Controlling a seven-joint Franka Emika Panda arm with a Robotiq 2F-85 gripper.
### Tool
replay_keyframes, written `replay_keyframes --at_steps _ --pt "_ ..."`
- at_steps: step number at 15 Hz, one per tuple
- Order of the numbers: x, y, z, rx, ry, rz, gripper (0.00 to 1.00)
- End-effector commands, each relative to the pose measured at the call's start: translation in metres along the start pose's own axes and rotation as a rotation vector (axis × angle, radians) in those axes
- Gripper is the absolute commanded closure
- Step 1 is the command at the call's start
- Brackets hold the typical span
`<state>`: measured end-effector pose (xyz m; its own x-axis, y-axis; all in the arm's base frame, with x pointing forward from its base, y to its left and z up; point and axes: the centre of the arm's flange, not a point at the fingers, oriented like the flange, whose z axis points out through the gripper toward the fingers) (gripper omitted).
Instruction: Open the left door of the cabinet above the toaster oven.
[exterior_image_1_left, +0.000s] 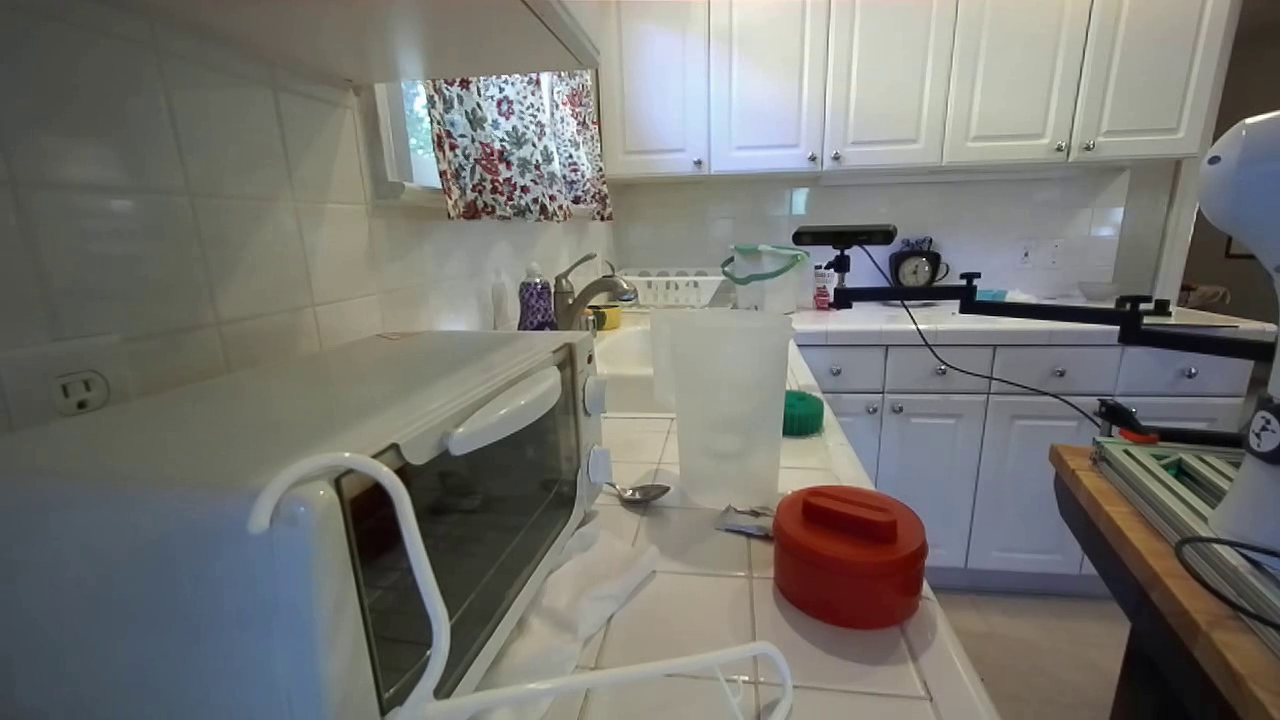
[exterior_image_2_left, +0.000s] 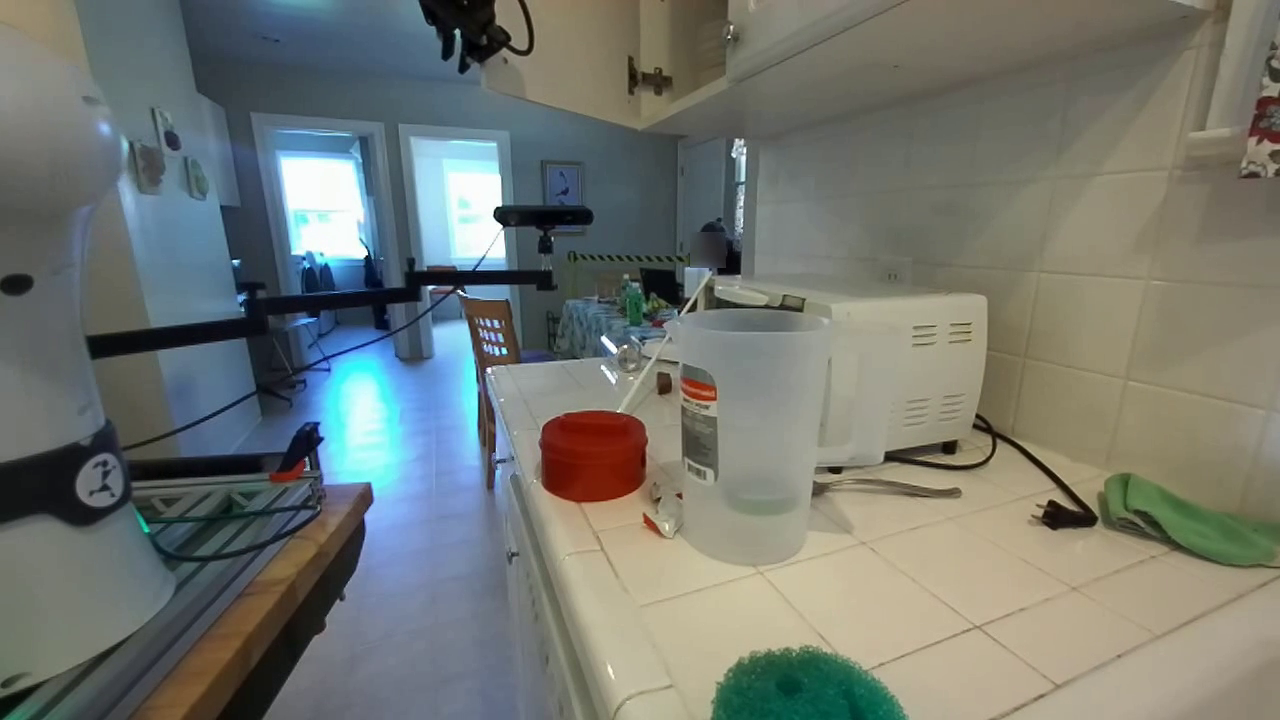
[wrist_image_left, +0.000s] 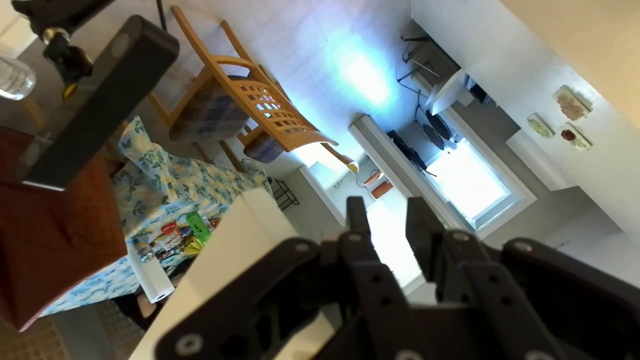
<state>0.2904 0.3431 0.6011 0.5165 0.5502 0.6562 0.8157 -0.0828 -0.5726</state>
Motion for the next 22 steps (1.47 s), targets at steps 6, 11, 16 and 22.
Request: replay_keyframes --at_steps 6,11,16,22 --pt "0.019 0.014 0.001 -0.051 0.007 -0.026 0.52" --pt "0.021 0.01 -0.003 -0.055 -0.007 -0.029 0.29" --pt "0.022 0.007 -0.007 -0.059 -0.021 -0.028 0.0" --pt "0.019 0.009 -0.008 -0.087 -0.056 -0.031 0.0"
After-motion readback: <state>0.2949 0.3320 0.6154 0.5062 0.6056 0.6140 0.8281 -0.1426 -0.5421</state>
